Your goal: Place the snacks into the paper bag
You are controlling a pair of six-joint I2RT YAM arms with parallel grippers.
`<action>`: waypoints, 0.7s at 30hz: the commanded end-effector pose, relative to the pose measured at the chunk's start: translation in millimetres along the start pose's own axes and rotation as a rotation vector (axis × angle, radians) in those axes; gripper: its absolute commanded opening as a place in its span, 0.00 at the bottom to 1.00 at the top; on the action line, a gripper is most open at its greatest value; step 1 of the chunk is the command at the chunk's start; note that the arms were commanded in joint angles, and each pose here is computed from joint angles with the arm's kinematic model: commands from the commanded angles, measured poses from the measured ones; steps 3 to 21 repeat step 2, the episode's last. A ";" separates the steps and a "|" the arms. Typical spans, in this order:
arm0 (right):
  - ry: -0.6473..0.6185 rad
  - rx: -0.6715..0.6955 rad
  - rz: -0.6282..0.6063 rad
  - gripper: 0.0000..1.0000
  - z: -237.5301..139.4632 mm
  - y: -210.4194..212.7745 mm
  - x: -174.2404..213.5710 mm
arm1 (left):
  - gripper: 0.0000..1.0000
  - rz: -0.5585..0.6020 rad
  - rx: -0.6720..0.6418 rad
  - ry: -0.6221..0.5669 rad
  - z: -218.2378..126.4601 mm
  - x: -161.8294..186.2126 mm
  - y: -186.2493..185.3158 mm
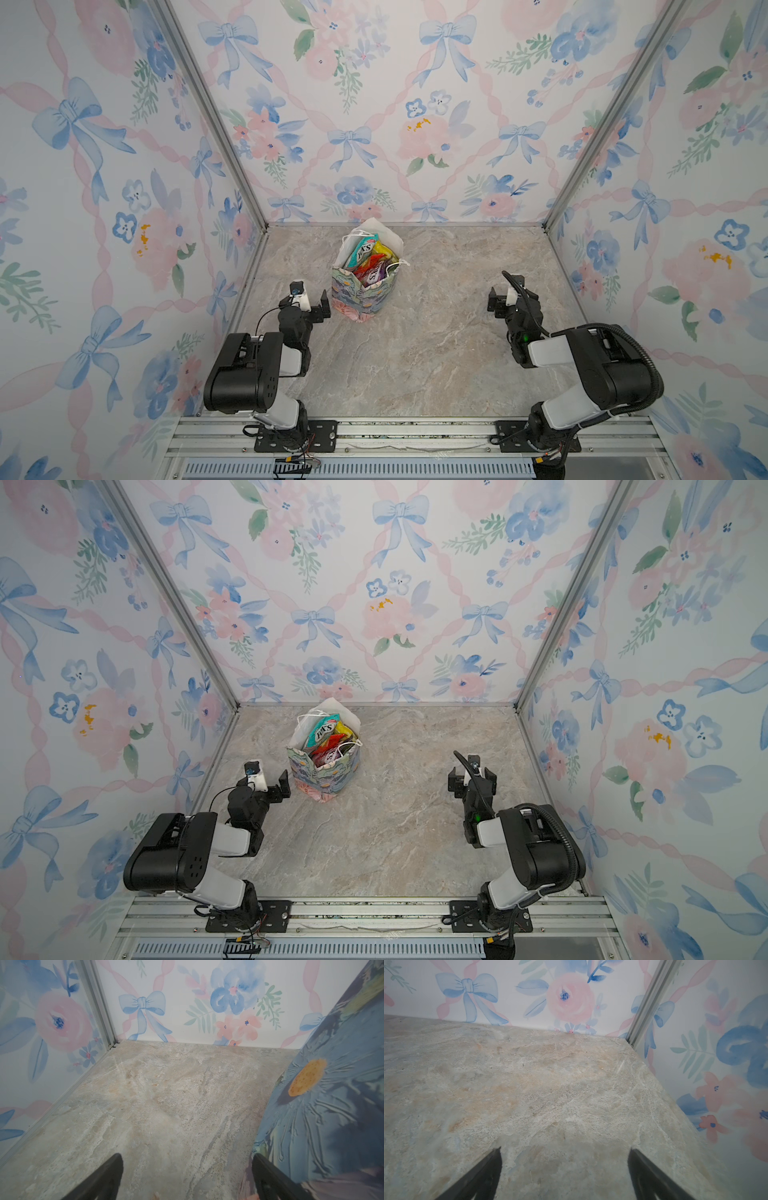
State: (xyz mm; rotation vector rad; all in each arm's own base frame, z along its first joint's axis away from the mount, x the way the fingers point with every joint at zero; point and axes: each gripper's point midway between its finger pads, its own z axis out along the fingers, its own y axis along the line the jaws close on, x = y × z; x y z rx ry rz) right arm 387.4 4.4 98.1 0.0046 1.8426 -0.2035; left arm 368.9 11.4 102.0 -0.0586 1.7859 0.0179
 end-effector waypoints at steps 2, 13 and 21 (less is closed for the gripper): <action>-0.022 -0.060 0.012 0.96 -1.1 7.6 -5.7 | 0.98 0.021 -0.023 -0.013 3.3 -4.9 1.3; -0.022 -0.060 0.012 0.96 -1.1 7.6 -5.7 | 0.98 0.021 -0.023 -0.013 3.3 -4.9 1.3; -0.022 -0.060 0.012 0.96 -1.1 7.6 -5.7 | 0.98 0.021 -0.023 -0.013 3.3 -4.9 1.3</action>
